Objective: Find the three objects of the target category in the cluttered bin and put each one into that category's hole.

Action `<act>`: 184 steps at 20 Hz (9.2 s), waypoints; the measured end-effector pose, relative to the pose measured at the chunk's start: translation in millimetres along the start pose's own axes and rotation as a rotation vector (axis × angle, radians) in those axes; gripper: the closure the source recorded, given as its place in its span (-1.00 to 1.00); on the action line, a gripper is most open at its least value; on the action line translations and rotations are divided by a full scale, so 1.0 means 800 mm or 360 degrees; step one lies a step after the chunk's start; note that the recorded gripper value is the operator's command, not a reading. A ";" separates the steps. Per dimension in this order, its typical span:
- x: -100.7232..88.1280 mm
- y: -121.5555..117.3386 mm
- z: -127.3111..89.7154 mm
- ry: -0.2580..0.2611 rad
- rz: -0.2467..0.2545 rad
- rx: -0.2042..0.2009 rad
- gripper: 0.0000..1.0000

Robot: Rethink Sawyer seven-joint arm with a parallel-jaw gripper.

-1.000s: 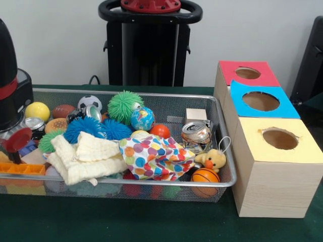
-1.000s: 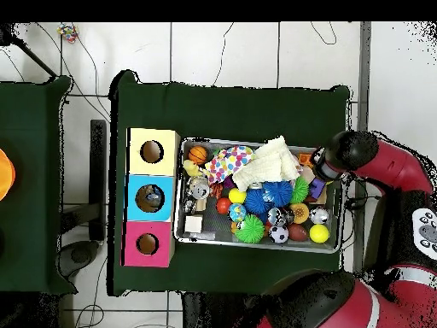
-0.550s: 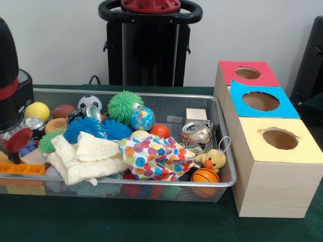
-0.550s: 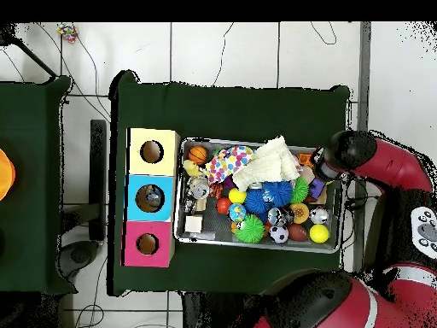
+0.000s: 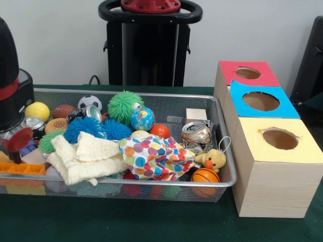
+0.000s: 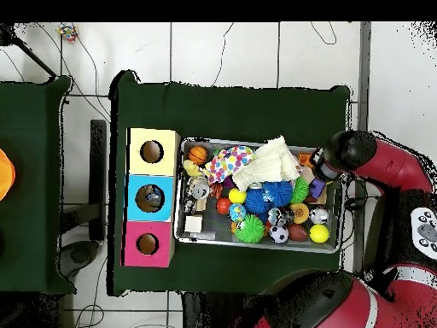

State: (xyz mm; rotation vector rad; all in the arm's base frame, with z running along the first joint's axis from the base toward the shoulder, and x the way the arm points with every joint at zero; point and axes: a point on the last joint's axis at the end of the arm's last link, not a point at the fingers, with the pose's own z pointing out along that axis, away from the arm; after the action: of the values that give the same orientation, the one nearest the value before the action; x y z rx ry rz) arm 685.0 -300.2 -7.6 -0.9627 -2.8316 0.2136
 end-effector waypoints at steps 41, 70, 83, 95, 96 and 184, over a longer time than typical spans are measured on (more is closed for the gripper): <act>0.043 0.036 0.014 0.0099 0.0399 -0.0420 1.00; 0.135 0.089 0.012 0.0274 0.0846 -0.0505 1.00; 0.167 0.077 -0.020 0.0315 0.0694 -0.0274 1.00; 0.180 0.032 -0.131 0.0499 0.0624 -0.0106 1.00; 0.179 0.027 -0.137 0.0489 0.0632 -0.0104 1.00; 0.020 0.201 -0.161 -0.0450 0.0191 -0.0194 1.00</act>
State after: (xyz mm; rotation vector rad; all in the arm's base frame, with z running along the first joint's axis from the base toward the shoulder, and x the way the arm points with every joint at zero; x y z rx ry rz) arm 791.1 -152.4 91.1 -1.2190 -3.0740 0.2068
